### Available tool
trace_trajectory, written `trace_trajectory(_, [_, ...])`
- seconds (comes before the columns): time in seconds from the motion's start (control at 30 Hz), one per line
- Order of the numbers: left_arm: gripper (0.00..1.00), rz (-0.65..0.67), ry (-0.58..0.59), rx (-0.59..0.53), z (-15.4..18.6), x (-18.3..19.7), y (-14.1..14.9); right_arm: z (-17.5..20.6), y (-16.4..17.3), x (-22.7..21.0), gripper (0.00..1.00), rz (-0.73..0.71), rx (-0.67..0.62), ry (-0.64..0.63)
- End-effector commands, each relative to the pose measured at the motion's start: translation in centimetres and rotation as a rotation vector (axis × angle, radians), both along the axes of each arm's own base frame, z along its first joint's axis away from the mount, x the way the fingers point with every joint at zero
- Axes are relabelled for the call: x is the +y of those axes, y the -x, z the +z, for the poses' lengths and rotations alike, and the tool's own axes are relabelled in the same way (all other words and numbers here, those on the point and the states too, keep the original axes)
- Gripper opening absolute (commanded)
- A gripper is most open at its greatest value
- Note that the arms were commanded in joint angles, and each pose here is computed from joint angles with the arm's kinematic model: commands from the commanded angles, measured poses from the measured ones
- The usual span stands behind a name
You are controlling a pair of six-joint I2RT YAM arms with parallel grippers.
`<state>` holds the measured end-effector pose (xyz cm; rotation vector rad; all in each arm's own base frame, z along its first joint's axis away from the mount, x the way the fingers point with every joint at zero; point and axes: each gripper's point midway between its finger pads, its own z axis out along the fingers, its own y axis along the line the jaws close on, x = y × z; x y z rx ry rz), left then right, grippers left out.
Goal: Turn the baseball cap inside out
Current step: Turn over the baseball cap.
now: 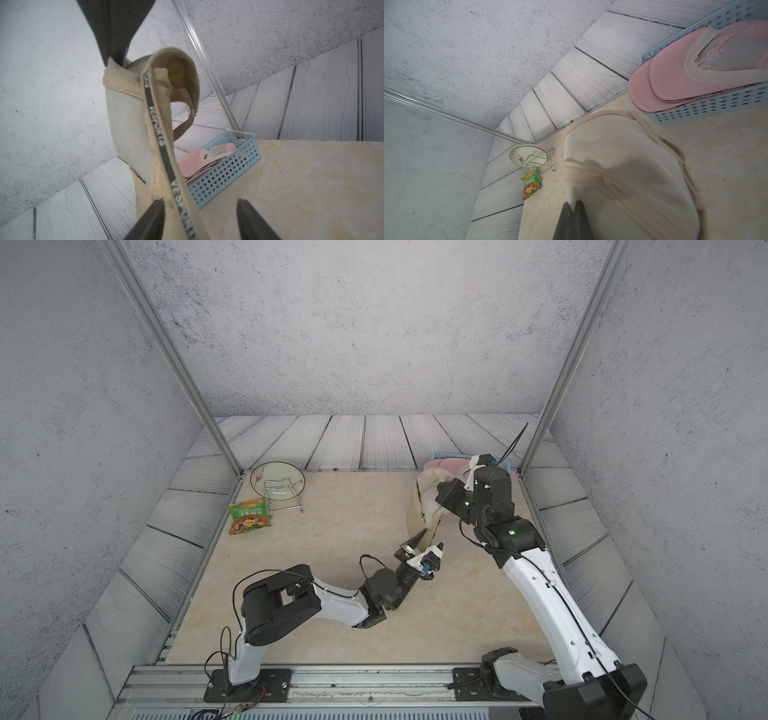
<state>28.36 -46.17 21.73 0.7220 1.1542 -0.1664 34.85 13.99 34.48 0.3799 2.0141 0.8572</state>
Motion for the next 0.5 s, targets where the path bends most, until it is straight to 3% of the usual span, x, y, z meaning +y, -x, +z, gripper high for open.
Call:
trace_trajectory(0.0, [0.26, 0.026, 0.043, 0.016, 0.9, 2.2, -0.9, 1.2, 0.9, -1.0, 0.0, -0.025, -0.068, 0.032])
trace_trajectory(0.17, [0.0, -0.032, -0.08, 0.071, 0.8, 4.3, 0.4, -0.8, 0.7, -1.5, 0.0, -0.019, -0.042, 0.134])
trace_trajectory(0.27, [0.0, -0.076, -0.138, 0.241, 0.7, 6.4, 1.0, -2.6, 0.3, -1.9, 0.0, -0.012, -0.007, 0.216])
trace_trajectory(0.37, [0.0, -0.191, -0.19, 0.482, 0.3, 7.9, 1.6, -4.3, -0.5, -1.9, 0.0, 0.009, 0.021, 0.283])
trace_trajectory(0.47, [0.0, -0.231, -0.196, 0.657, 0.6, 9.7, 1.6, -5.3, -1.2, -1.5, 0.11, 0.052, 0.029, 0.332])
